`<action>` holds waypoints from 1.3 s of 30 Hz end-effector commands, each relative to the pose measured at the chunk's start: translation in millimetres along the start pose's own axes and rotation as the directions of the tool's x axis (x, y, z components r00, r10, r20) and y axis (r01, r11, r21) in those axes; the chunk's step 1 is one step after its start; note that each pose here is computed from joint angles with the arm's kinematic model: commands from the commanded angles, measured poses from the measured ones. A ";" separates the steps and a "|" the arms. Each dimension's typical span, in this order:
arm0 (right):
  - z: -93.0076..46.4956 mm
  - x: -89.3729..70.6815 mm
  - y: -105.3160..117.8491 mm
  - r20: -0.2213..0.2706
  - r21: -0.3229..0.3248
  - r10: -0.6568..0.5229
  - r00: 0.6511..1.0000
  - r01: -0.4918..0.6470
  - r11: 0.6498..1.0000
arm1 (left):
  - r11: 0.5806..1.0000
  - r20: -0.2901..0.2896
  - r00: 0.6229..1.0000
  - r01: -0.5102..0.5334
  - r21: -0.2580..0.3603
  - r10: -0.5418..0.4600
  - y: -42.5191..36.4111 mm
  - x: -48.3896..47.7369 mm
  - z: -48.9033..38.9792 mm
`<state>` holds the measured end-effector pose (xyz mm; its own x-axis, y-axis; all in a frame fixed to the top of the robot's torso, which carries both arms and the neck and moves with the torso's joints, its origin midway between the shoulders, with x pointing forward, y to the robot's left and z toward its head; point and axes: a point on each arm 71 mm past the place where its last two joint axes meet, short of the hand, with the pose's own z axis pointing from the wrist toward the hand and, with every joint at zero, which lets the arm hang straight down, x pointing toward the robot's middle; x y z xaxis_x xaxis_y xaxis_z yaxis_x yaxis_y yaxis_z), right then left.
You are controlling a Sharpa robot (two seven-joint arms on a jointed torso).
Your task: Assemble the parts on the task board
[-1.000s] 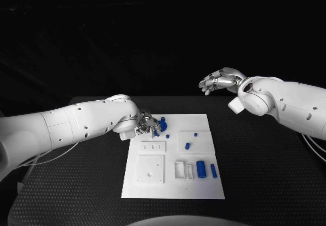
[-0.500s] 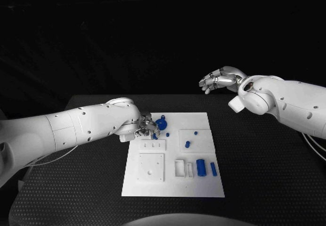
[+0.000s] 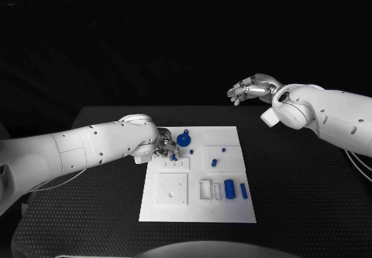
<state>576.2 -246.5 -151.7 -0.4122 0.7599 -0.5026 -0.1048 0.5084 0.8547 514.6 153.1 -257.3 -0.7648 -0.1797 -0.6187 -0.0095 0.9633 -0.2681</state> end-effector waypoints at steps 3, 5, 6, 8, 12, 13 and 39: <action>0.4 1.5 1.0 -0.004 -0.009 -0.003 1.000 0.003 1.000 | 1.000 -0.011 1.000 -0.015 -0.001 0.015 1.0 4.9 2.1; 0.4 1.6 1.0 -0.004 -0.009 -0.003 1.000 0.003 1.000 | 1.000 -0.013 1.000 -0.013 -0.003 0.013 2.0 6.1 3.0; 0.4 1.5 0.9 -0.004 -0.008 -0.003 1.000 0.003 1.000 | 1.000 -0.012 1.000 -0.013 -0.004 0.013 2.4 6.4 3.3; 0.4 1.6 0.8 -0.004 -0.009 -0.003 1.000 0.003 1.000 | 1.000 -0.010 1.000 -0.012 -0.006 0.012 3.6 6.8 4.0; 0.5 2.1 0.9 -0.006 -0.009 -0.003 1.000 0.003 1.000 | 1.000 -0.015 1.000 -0.010 -0.007 0.010 5.6 9.1 5.0; 0.4 2.1 0.9 -0.006 -0.009 -0.003 1.000 0.003 1.000 | 1.000 -0.017 1.000 -0.009 -0.007 0.009 6.1 9.9 5.3; 0.1 3.9 0.9 -0.014 -0.011 0.001 1.000 -0.002 1.000 | 1.000 -0.026 1.000 -0.005 -0.002 0.005 6.7 13.9 7.1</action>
<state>575.1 -244.4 -153.0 -0.4176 0.7584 -0.5004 -0.1056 0.5065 0.8557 509.5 158.4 -272.6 -0.7760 -0.1783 -0.6051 -0.0214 0.9661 -0.2572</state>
